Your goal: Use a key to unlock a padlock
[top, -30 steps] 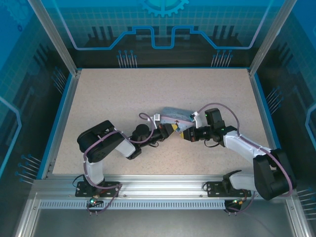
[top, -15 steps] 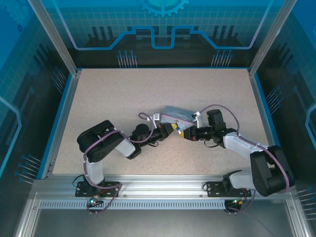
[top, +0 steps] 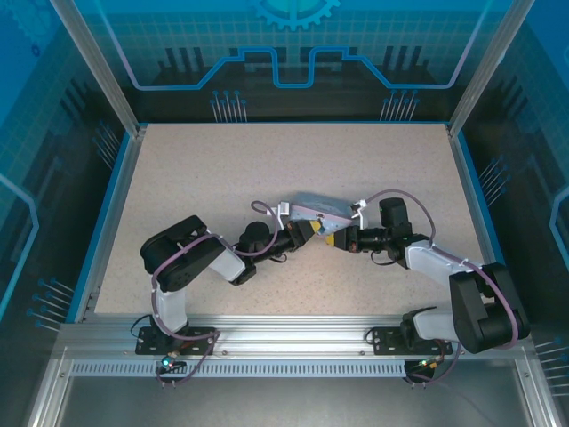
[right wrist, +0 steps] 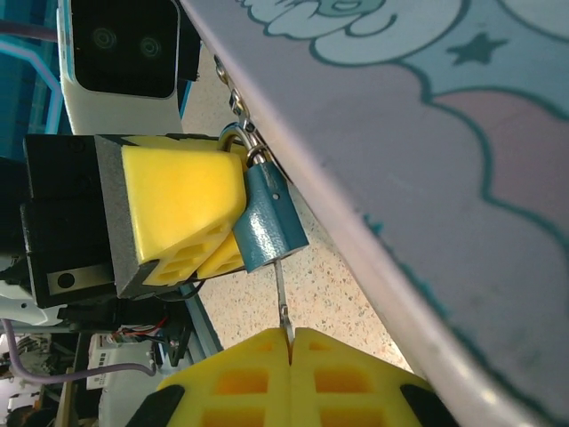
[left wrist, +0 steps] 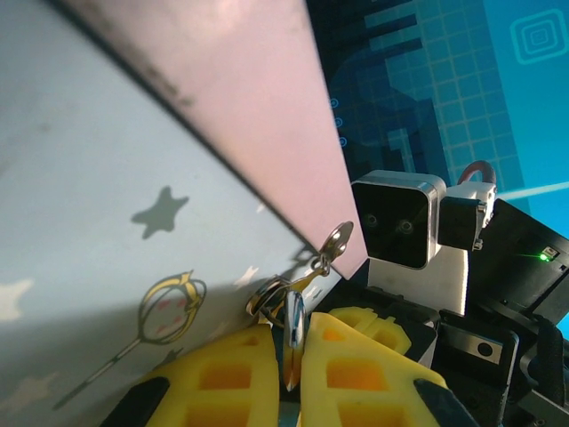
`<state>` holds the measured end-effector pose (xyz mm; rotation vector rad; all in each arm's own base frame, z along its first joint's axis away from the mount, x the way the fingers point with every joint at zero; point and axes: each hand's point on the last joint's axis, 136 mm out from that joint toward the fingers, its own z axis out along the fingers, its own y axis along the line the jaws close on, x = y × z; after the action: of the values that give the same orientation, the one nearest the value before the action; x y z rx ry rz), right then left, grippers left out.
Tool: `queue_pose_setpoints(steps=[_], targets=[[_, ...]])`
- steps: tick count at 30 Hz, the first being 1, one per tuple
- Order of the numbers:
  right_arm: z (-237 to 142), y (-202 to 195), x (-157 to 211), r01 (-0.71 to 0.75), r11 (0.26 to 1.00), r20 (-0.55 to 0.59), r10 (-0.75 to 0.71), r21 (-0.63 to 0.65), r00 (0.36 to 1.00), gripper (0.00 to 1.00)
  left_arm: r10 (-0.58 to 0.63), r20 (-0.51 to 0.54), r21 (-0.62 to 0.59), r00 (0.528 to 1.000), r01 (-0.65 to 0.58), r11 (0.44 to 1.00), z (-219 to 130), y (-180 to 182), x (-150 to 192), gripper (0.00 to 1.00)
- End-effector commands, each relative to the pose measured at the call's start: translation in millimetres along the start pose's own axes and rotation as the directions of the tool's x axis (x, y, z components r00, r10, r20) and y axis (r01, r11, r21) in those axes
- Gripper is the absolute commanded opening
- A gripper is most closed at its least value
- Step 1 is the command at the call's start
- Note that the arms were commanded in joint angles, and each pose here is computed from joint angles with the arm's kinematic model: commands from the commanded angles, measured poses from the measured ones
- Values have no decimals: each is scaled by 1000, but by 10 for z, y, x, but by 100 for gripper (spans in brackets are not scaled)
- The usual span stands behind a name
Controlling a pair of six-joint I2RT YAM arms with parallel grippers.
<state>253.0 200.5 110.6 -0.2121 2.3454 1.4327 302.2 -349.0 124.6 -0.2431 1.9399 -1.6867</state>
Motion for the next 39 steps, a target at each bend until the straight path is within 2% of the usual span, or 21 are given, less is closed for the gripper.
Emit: queue_pose_setpoints(steps=[1, 13, 19, 39], targets=[[-31, 118, -154, 51, 997, 44, -48, -61, 998, 0, 65, -68, 90, 996, -59, 994, 59, -235, 155, 0], [-5, -28, -242, 4, 1000, 59, -3, -23, 998, 0, 69, -81, 112, 994, -60, 992, 69, -323, 200, 0], [-32, 1, -375, 27, 999, 93, -23, -36, 995, 0, 68, -81, 105, 994, -60, 993, 68, -296, 210, 0], [147, -186, -280, -6, 1000, 59, 7, -15, 998, 0, 31, -63, 112, 997, -24, 993, 126, -364, 214, 0]])
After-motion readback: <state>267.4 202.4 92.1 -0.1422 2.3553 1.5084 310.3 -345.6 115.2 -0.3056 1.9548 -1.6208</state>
